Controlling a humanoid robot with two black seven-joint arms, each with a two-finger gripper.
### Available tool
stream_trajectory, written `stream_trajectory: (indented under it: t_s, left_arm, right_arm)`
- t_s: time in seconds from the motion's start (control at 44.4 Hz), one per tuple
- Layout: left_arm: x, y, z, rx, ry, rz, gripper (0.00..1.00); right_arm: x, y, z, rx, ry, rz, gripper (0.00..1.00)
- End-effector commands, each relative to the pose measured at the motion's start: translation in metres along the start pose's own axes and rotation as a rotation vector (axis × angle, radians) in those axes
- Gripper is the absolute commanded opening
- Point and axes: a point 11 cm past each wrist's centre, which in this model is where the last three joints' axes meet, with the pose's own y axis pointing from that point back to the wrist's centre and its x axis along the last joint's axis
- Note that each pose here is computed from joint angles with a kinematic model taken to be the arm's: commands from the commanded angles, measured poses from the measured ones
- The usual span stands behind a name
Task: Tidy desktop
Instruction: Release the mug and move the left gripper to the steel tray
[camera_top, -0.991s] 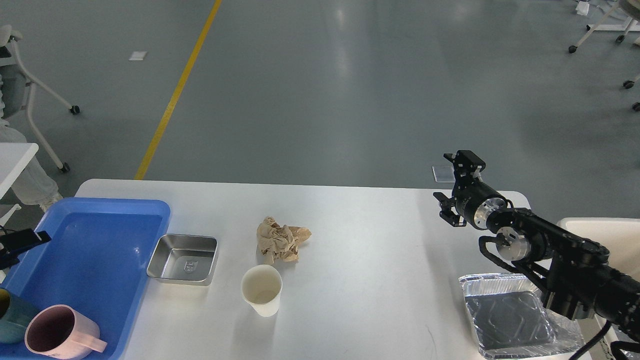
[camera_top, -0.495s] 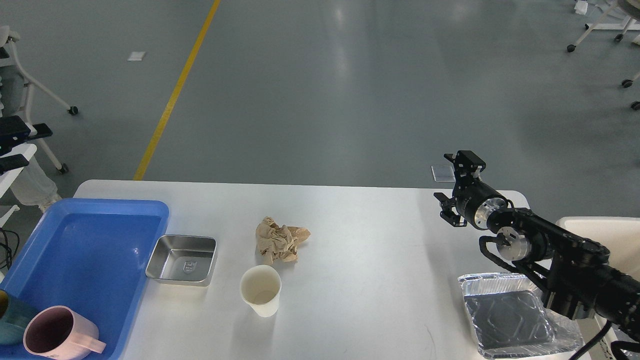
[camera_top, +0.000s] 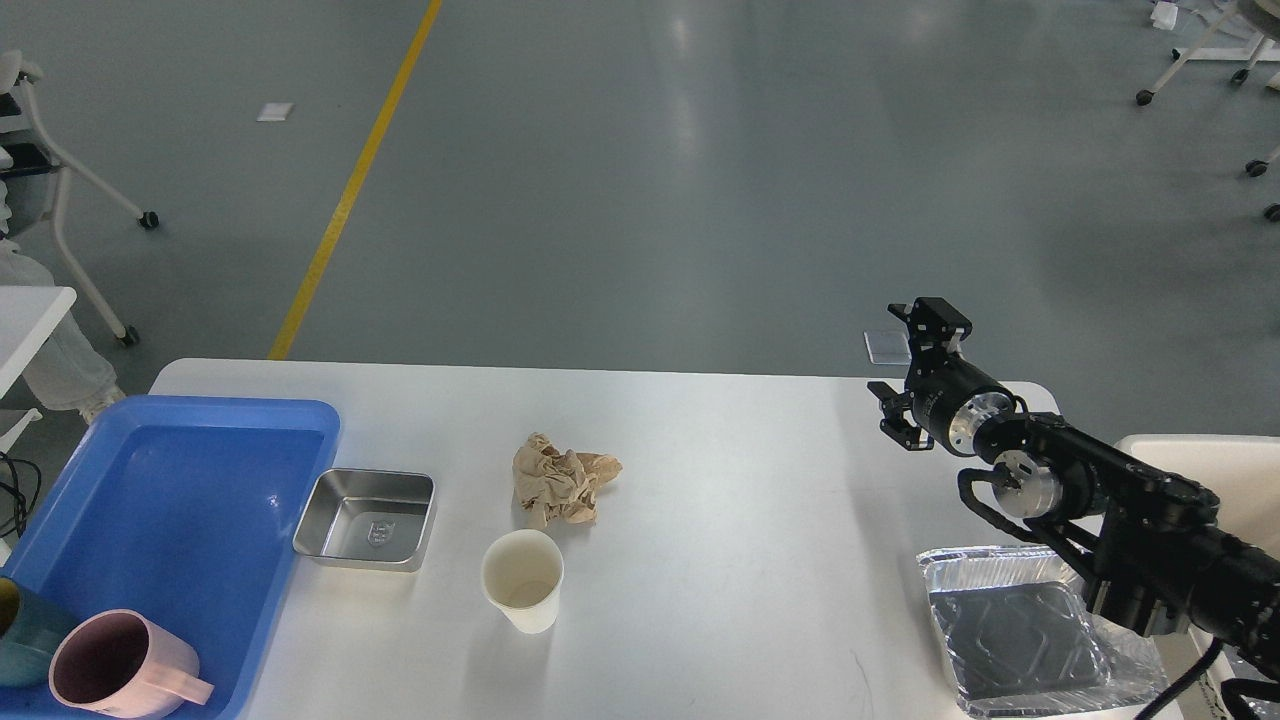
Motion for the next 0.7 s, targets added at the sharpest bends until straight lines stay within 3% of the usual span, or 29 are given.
stream_trajectory:
  t_s: [0.0, 0.225, 0.383, 0.518, 0.675]
  left_arm:
    - [-0.01, -0.012, -0.008, 0.03, 0.01, -0.018, 0.9]
    - [-0.061, -0.073, -0.017, 0.037, -0.006, -0.091, 0.9]
    - [-0.119, -0.117, -0.033, 0.081, -0.076, -0.155, 0.9]
    - [-0.153, -0.131, -0.061, 0.164, -0.156, -0.176, 0.88]
    - [-0.161, -0.131, -0.079, 0.211, -0.237, -0.159, 0.85]
  right_arm:
    - [0.0, 0.0, 0.0, 0.0, -0.001, 0.002, 1.0]
    - [0.0, 0.0, 0.003, -0.004, -0.002, 0.0, 1.0]
    - [0.001, 0.001, 0.004, -0.007, -0.001, 0.007, 1.0]
    - [0.002, 0.001, 0.003, -0.005, 0.001, 0.009, 1.0]
    - [0.003, 0.001, 0.003, -0.006, 0.001, 0.013, 1.0]
